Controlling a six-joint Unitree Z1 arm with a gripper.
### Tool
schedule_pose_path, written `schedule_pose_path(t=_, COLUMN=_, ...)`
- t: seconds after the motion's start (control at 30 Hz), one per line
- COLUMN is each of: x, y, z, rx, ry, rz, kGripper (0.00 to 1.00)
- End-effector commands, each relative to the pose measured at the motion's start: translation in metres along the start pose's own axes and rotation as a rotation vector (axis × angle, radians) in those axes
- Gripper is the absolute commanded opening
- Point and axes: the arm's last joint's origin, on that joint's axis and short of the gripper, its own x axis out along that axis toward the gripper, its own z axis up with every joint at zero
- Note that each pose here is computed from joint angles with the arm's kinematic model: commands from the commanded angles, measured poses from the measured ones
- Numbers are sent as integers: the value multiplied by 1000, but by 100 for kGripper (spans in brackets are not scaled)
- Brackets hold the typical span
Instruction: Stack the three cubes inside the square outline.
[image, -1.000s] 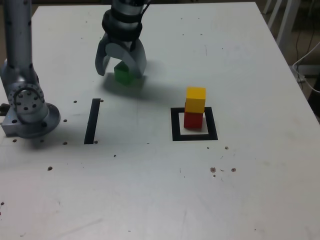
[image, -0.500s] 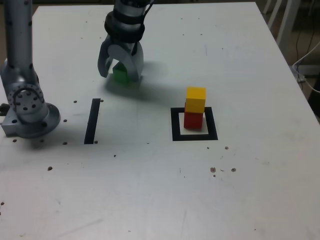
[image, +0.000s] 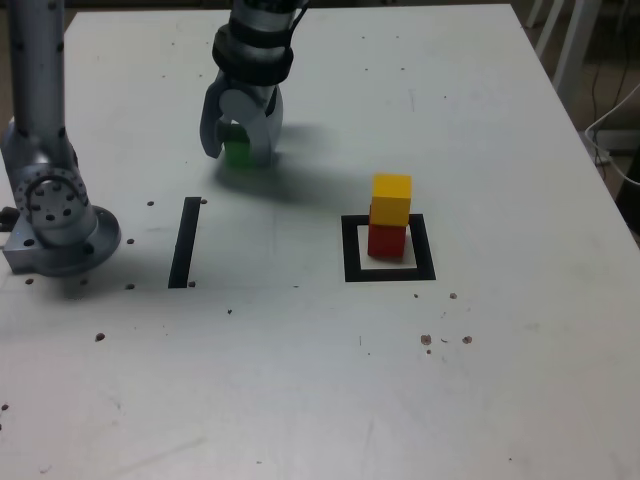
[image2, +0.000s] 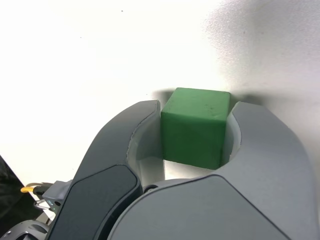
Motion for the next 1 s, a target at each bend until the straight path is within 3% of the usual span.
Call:
schedule_pose_path(t=0.0, x=-1, y=-1, z=1, rx=5, ry=-5, rz=-7, kGripper=31)
schedule_pose_path(t=0.23, x=-17, y=-9, z=6, rx=34, ry=-43, rz=-5, kGripper=31)
schedule_pose_path(t=0.63, x=-102, y=-53, z=30, rx=134, ry=-117, rz=88, kGripper=31)
schedule_pose_path(t=0.97, x=-140, y=-72, z=42, rx=144, ry=-146, rz=117, kGripper=31)
